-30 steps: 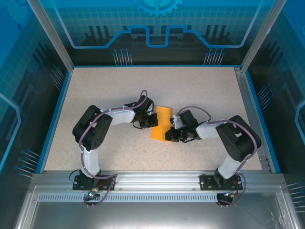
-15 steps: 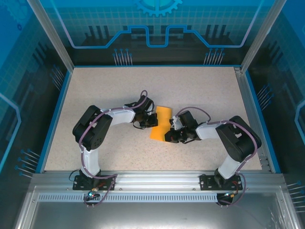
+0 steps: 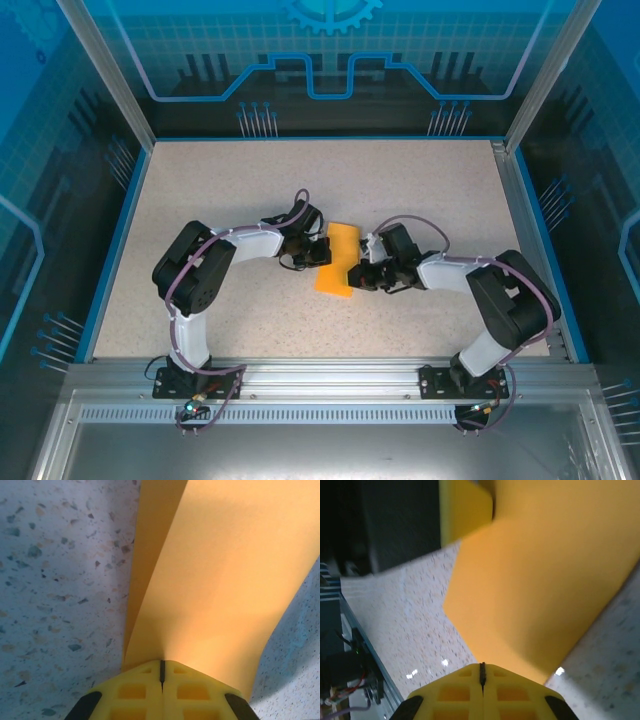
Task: Fold a paper plane with a square sheet of paper (pick it up from the middle)
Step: Fold the square sheet of paper in half at the center of the table.
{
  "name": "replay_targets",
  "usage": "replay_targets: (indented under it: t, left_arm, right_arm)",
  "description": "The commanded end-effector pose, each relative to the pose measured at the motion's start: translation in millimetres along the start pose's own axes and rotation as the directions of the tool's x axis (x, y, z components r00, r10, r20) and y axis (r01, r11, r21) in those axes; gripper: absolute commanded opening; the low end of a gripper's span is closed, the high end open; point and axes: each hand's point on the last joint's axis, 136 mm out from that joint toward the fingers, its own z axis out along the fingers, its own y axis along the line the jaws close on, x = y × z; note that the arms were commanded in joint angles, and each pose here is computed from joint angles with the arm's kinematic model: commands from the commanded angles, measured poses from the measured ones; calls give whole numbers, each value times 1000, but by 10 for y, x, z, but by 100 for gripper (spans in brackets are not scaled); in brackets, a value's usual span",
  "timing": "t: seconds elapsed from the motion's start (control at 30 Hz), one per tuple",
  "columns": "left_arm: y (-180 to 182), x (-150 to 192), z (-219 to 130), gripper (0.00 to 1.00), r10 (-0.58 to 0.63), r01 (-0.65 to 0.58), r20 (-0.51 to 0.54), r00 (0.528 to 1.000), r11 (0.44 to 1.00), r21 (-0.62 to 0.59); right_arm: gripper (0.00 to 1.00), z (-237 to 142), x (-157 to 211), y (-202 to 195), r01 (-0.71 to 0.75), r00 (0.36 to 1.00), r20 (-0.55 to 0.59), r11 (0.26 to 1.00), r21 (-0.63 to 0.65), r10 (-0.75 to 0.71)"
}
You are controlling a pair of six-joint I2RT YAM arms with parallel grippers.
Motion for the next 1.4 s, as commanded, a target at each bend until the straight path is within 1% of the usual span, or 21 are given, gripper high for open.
replay_targets:
  t: [0.0, 0.17, 0.37, 0.47, 0.63, 0.73, 0.9, 1.13, 1.23, 1.27, 1.37]
  left_arm:
    - [375, 390, 186, 0, -44, 30, -116, 992, 992, -124]
    - [382, 392, 181, 0, -43, 28, -116, 992, 991, -130]
    - [384, 396, 190, 0, -43, 28, -119, 992, 991, -129]
    - [390, 399, 187, 0, -41, 25, -119, 992, 991, -131]
    - [392, 405, 196, 0, -41, 25, -122, 992, 991, -132]
    - [392, 404, 195, 0, -41, 25, -122, 992, 991, -132]
    - [407, 416, 198, 0, -42, 25, -124, 991, 991, -134]
    - [424, 440, 201, 0, -45, 28, -125, 991, 991, -134]
    - [436, 452, 210, 0, -45, 27, -128, 991, 990, -137]
    - [438, 447, 207, 0, -44, 27, -127, 991, 990, -137]
    - [447, 455, 214, 0, -43, 25, -129, 991, 990, -138]
  right_arm:
    - [2, -62, -199, 4, -14, 999, 38, 1000, -13, 15]
    - [3, 75, -228, -109, -31, 999, 9, 999, -8, 31]
    - [3, 212, -120, -412, -73, 997, -31, 994, 77, 76]
    - [3, 187, -139, -353, -70, 997, -37, 996, 63, 72]
    - [3, -20, -434, -62, -18, 999, 39, 1000, 2, 18]
    - [3, -54, -585, -35, -17, 998, 53, 1000, -18, 18]
    - [3, 29, -724, -45, -9, 999, 37, 999, -36, 11]
    - [3, 157, -607, -363, -47, 999, 4, 998, 39, 47]
    - [3, 216, -581, -476, -64, 998, 3, 997, 52, 64]
    - [3, 245, -477, -561, -85, 996, -16, 994, 62, 87]
    - [4, 288, -460, -579, -99, 995, -26, 994, 51, 101]
